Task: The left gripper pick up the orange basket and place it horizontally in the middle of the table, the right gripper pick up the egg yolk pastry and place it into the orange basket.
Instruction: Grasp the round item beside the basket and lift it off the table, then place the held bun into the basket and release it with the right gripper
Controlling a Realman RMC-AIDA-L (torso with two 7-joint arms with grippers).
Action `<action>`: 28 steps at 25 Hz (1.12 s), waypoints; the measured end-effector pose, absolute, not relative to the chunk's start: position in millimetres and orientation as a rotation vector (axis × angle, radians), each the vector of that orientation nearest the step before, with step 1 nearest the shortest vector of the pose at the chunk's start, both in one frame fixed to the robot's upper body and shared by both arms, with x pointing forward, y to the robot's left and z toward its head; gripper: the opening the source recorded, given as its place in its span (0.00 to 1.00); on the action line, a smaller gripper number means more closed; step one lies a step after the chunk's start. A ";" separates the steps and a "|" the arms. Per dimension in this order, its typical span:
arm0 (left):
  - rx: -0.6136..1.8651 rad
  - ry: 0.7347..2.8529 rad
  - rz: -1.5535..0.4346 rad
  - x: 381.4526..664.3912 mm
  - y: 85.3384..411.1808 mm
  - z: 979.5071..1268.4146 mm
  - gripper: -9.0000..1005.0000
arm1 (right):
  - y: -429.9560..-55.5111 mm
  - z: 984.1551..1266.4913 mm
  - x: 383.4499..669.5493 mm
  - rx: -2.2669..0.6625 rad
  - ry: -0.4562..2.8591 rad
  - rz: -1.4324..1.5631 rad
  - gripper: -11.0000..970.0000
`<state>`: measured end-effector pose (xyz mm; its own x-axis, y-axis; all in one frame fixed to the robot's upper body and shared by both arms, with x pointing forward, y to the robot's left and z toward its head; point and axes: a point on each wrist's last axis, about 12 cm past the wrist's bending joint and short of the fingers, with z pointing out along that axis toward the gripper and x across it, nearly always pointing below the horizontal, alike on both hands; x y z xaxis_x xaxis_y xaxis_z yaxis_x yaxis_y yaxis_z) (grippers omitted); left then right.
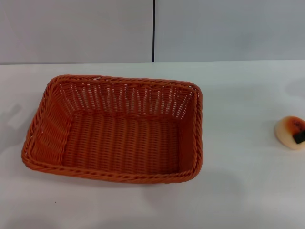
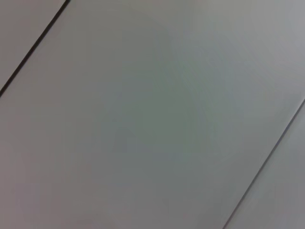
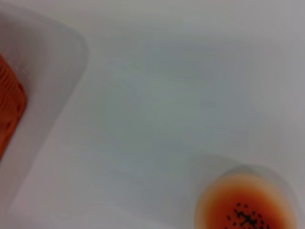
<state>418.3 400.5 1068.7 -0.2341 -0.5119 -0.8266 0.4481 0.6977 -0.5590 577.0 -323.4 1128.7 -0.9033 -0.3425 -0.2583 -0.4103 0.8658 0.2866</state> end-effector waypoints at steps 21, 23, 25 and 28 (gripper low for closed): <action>-0.046 1.552 -0.938 422.4 393.2 1068.3 0.74 | -212.8 1226.7 600.0 -1.197 2.156 0.976 0.03; -0.043 1.553 -0.939 421.6 392.8 1067.8 0.74 | -197.1 1225.3 598.5 -1.262 2.100 1.057 0.03; -0.041 1.554 -0.936 421.2 392.6 1067.6 0.74 | -185.4 1221.8 596.5 -1.311 2.066 1.111 0.03; -0.038 1.556 -0.932 420.4 392.1 1066.6 0.74 | -172.9 1210.6 595.6 -1.346 2.035 1.168 0.03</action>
